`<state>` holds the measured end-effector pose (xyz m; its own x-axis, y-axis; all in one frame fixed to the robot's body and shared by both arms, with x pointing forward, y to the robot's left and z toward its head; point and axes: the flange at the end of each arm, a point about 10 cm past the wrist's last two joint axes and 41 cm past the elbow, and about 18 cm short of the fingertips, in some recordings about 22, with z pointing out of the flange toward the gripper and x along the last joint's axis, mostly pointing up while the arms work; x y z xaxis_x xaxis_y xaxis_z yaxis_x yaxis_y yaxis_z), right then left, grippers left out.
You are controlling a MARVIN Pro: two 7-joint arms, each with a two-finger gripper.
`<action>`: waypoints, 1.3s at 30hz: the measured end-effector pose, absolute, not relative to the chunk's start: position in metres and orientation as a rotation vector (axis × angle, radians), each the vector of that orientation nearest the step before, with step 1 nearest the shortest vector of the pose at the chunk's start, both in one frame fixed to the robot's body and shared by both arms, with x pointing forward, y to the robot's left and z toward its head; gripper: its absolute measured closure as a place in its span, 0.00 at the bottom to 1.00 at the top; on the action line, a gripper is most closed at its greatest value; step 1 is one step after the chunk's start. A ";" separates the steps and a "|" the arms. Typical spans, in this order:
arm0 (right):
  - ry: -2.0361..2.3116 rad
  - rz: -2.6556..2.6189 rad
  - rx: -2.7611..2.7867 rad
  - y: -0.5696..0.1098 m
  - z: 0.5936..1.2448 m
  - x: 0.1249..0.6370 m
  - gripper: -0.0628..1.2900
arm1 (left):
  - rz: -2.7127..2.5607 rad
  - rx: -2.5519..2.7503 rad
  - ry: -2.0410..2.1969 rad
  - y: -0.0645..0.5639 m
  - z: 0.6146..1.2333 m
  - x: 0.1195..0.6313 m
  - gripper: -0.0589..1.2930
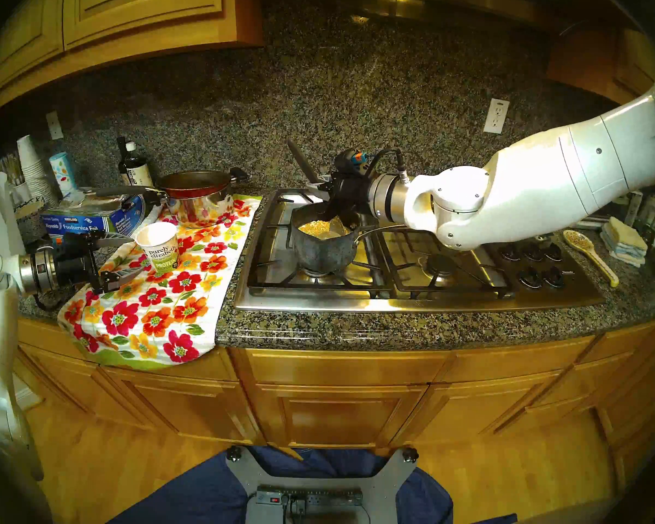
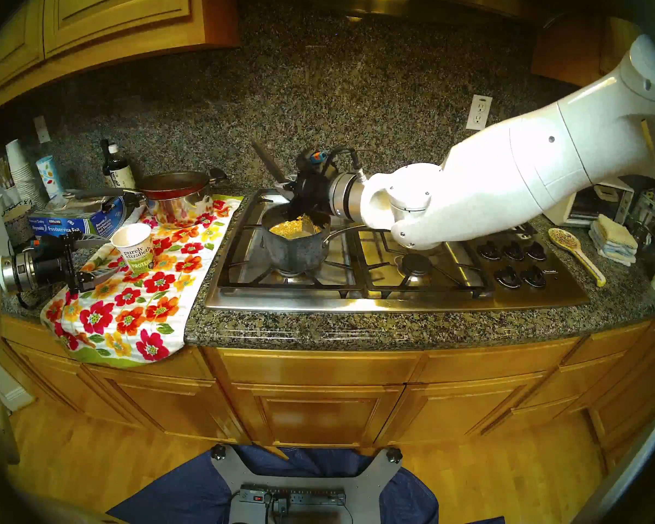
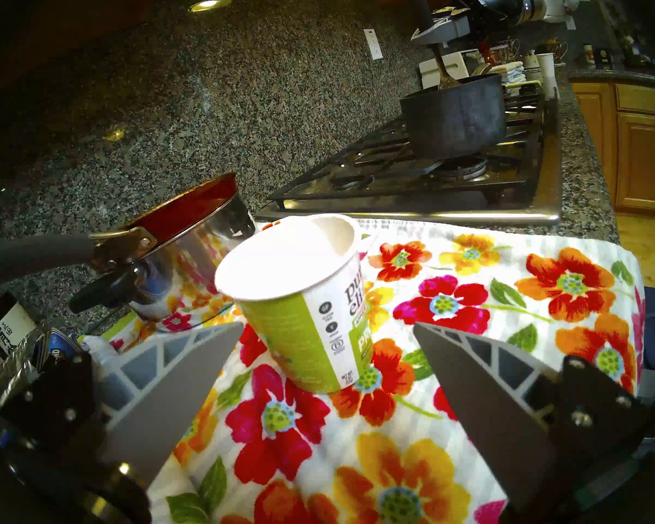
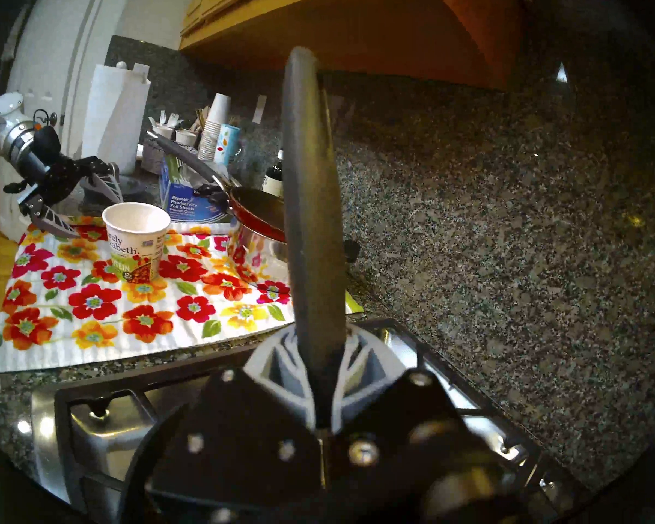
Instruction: Pour oats into pot and stir with a spoon
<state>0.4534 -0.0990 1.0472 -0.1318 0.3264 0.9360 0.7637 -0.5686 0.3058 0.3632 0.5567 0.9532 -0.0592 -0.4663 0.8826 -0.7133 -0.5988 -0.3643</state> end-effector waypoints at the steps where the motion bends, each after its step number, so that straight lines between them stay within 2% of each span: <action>1: -1.212 -1.744 -1.793 -0.098 1.048 0.452 0.97 | 1.718 1.996 -1.282 0.557 0.953 0.363 0.06; 19: -1.091 -1.736 -1.714 -0.076 1.075 0.460 0.97 | 1.717 1.996 -1.283 0.557 0.953 0.363 0.06; 39: -1.096 -1.700 -1.683 -0.050 1.045 0.493 0.98 | 1.718 1.995 -1.283 0.557 0.953 0.363 0.06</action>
